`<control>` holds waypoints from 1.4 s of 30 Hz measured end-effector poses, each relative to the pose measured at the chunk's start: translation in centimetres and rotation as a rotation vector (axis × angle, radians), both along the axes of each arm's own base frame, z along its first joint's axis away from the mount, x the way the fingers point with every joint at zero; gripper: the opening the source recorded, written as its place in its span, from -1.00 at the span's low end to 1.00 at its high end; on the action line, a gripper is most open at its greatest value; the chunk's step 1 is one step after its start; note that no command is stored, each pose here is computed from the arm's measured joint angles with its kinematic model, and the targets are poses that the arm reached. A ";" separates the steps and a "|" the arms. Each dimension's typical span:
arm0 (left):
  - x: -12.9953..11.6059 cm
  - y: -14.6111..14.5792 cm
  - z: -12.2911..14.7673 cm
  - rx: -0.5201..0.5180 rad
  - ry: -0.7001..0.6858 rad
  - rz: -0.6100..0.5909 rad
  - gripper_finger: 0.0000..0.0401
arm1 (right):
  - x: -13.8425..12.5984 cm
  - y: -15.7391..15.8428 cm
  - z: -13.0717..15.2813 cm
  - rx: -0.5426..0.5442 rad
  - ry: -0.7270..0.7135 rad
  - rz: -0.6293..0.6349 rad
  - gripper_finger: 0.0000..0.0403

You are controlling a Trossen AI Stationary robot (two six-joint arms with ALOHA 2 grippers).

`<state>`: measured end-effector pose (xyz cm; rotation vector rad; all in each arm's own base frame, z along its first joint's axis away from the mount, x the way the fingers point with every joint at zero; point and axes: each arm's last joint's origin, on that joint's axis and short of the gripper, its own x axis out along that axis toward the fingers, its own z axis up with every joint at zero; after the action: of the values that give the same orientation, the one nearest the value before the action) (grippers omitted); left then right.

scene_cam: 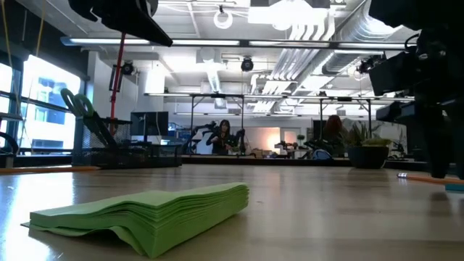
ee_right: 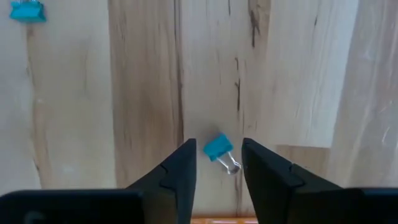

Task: Pick and place office supplies into organizer
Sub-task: Put the top blue binder clip into the desk organizer

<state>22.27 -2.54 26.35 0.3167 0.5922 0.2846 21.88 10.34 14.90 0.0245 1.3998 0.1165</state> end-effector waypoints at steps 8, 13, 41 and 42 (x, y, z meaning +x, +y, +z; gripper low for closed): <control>-0.2 0.0 -0.3 -0.031 0.020 0.024 -0.42 | 0.0 -0.1 -0.3 -0.052 -0.003 0.132 -0.27; -0.5 0.1 -0.6 -0.050 0.051 0.043 -0.42 | 0.2 0.2 -1.3 -0.070 0.036 0.212 -0.33; -0.4 0.1 -0.6 -0.059 0.042 0.048 -0.42 | 3.2 0.7 1.6 -0.161 -0.134 0.267 -0.64; -0.4 0.1 -0.6 -0.050 0.046 0.042 -0.42 | 3.8 0.6 2.1 -0.192 -0.175 0.267 -0.64</control>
<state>21.85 -2.48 25.77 0.2635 0.6506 0.3033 25.68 10.97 16.99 -0.3258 1.2286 0.2003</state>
